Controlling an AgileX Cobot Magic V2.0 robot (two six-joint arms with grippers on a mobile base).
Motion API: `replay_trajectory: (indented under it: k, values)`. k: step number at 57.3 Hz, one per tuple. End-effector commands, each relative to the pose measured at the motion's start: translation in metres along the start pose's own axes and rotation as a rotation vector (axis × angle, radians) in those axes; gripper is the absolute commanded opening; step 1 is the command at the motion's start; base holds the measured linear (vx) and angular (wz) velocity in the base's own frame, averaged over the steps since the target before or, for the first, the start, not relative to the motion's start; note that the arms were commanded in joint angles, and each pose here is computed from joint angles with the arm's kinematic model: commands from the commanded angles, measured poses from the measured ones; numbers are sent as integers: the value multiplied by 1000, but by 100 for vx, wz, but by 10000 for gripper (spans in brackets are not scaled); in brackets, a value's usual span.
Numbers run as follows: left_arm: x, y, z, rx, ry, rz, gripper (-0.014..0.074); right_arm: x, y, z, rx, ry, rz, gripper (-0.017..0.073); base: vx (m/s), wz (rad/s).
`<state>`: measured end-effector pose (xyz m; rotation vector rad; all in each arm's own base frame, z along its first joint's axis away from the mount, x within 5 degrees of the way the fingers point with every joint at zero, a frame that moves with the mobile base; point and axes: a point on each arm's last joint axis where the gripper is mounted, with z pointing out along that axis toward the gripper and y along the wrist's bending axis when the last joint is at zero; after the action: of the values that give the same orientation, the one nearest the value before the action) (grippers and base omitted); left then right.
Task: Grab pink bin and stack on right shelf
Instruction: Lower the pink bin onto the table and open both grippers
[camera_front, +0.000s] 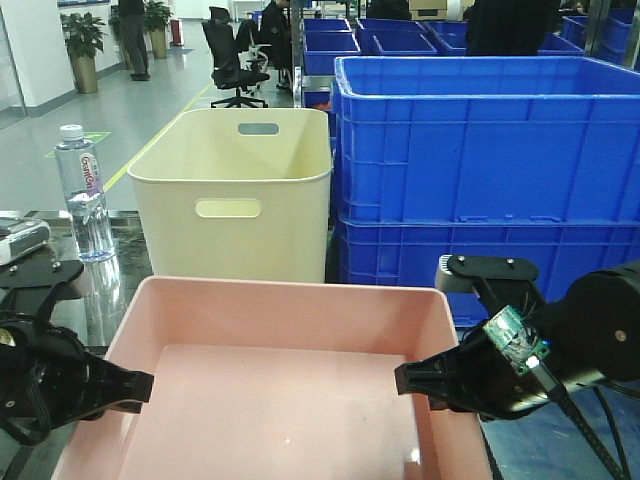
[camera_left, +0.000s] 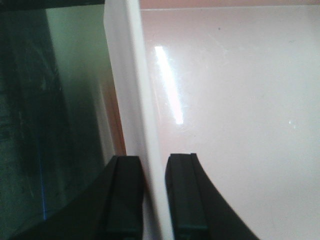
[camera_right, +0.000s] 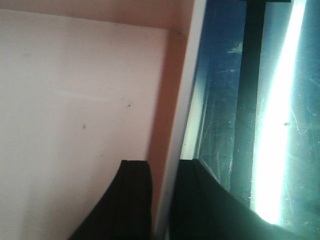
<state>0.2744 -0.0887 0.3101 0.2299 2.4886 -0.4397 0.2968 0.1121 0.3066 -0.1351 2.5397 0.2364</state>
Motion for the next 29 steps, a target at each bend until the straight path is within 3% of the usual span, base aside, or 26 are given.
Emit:
replay_trajectory:
  k: [1,8,17,22,29]
  values:
    - [-15,-1,-16,-7,-132,10,367,-16,-4,-17,10,-131,-38,329,0,0]
    - [-17,-1,-16,-10,-155,9,508,-17,-3,-15,2,-138,-32,459,0,0]
    - [-20,-2,-21,-12,-201,13,556,-20,-3,-25,-3,-174,-35,507,0,0]
    - [-22,-5,-36,-10,-265,21,534,-23,-2,-45,-20,-246,-34,459,0,0]
    - [-23,-11,-71,-10,-408,59,435,-21,-2,-80,-41,-338,-32,274,0,0]
